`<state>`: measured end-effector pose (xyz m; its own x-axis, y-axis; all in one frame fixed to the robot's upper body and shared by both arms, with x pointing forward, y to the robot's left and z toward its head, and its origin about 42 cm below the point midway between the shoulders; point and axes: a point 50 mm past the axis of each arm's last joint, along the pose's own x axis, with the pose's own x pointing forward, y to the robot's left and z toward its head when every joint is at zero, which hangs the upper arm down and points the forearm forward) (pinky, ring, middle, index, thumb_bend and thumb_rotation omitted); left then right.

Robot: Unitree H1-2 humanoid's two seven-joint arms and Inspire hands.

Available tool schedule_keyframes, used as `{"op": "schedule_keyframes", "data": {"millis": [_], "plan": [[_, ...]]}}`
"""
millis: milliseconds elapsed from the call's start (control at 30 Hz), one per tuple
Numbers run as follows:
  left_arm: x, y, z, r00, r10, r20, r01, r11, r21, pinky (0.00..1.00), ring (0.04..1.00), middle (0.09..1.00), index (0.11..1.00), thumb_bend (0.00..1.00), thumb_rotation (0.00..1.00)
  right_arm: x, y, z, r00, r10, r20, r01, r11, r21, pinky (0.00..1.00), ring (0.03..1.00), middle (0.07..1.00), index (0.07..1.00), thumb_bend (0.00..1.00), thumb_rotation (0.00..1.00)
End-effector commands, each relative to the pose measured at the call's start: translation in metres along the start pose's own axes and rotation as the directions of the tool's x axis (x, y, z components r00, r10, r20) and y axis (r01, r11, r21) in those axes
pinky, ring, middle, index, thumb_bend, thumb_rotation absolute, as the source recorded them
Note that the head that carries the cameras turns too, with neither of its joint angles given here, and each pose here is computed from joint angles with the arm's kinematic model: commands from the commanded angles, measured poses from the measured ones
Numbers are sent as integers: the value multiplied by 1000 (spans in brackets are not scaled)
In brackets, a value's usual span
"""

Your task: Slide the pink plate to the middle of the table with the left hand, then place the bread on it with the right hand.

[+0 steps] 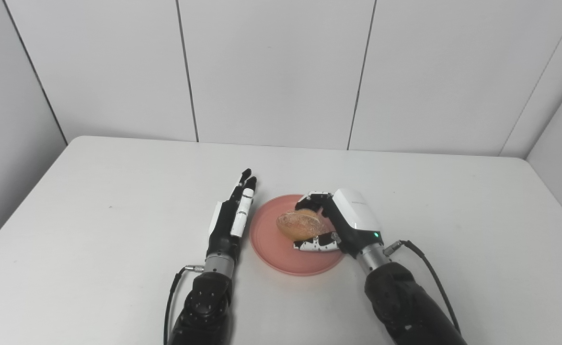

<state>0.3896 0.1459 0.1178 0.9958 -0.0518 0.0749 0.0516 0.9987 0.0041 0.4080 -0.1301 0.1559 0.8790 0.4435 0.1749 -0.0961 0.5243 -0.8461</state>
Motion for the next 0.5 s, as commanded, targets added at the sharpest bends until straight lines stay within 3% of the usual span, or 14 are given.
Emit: {"op": "schedule_keyframes", "data": {"millis": [0, 67, 267, 467], "plan": [[8, 1, 13, 999, 9, 52, -9, 1000, 5, 953, 958, 943, 928, 531, 1000, 11, -23, 15, 996, -54, 74, 56, 998, -25, 685, 738, 770, 773, 603, 562], [9, 1, 13, 998, 13, 55, -13, 1000, 10, 944, 951, 936, 922, 523, 1000, 9, -25, 16, 996, -51, 77, 53, 998, -28, 722, 776, 807, 821, 649, 664], [9, 2, 12, 998, 8, 58, -8, 1000, 12, 946, 952, 937, 923, 533, 1000, -1, -30, 17, 993, -44, 108, 44, 999, 3, 767, 826, 861, 899, 732, 825], [8, 4, 13, 998, 7, 61, -8, 1000, 8, 952, 956, 940, 926, 532, 1000, -12, -36, 17, 991, -72, 117, 69, 997, 30, 768, 843, 882, 910, 746, 867]]}}
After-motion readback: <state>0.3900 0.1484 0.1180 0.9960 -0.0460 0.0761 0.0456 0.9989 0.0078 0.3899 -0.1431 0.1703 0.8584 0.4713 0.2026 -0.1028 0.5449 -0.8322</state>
